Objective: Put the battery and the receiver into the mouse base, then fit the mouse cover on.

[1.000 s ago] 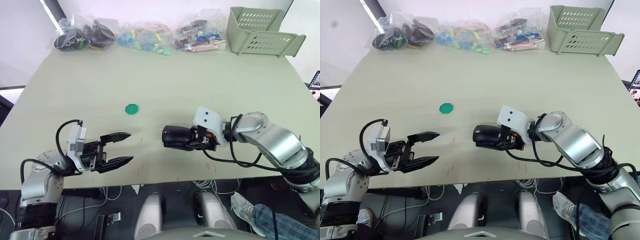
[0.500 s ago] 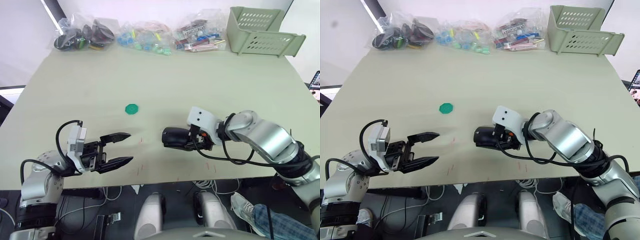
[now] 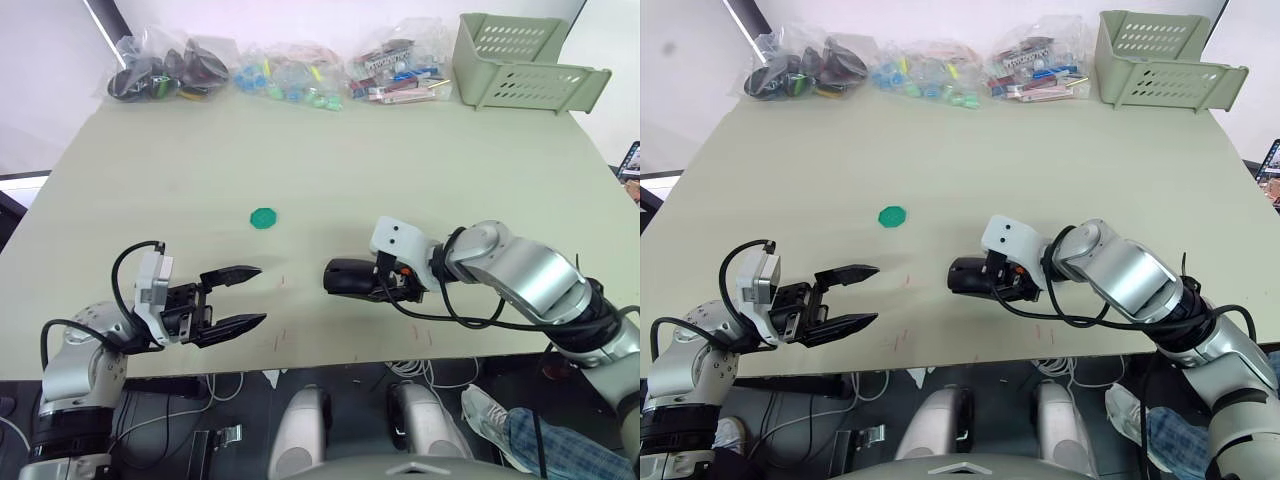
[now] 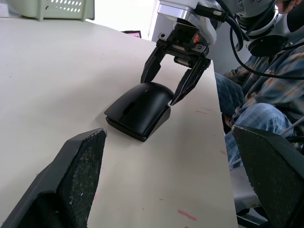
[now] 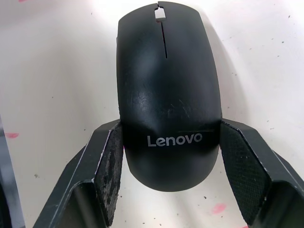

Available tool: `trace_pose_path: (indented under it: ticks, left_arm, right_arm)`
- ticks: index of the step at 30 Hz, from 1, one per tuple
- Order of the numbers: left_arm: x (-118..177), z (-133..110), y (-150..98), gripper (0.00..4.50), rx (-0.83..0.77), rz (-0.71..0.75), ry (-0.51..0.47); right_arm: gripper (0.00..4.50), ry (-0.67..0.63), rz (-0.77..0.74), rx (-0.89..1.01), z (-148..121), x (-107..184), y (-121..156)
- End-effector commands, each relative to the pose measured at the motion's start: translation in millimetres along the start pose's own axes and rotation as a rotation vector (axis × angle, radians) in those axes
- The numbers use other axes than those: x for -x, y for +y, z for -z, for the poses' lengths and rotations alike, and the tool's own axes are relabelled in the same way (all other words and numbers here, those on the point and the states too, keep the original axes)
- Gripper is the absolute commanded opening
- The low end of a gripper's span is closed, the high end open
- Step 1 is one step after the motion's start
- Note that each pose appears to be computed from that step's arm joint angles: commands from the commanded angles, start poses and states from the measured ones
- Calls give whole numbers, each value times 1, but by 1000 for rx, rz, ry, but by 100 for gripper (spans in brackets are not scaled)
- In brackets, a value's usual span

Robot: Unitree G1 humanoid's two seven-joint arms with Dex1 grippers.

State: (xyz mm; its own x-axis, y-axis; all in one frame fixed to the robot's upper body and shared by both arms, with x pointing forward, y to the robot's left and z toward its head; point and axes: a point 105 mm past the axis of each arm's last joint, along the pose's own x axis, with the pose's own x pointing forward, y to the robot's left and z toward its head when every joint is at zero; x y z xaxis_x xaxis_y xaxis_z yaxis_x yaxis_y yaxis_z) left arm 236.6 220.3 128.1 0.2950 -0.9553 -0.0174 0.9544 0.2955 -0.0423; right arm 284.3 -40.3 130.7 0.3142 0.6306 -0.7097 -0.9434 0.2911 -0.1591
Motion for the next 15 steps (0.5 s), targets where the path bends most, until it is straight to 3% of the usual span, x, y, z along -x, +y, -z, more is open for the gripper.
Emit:
trace_pose_path:
  ticks: [1,15]
  left_arm:
    - [-1,-8,-3,450,-47,10,1]
    - [-2,-6,-5,450,-41,5,-6]
  right_arm:
    - [285,-5,11,31,-5,4,-1]
    - [285,13,1,48,-2,3,0]
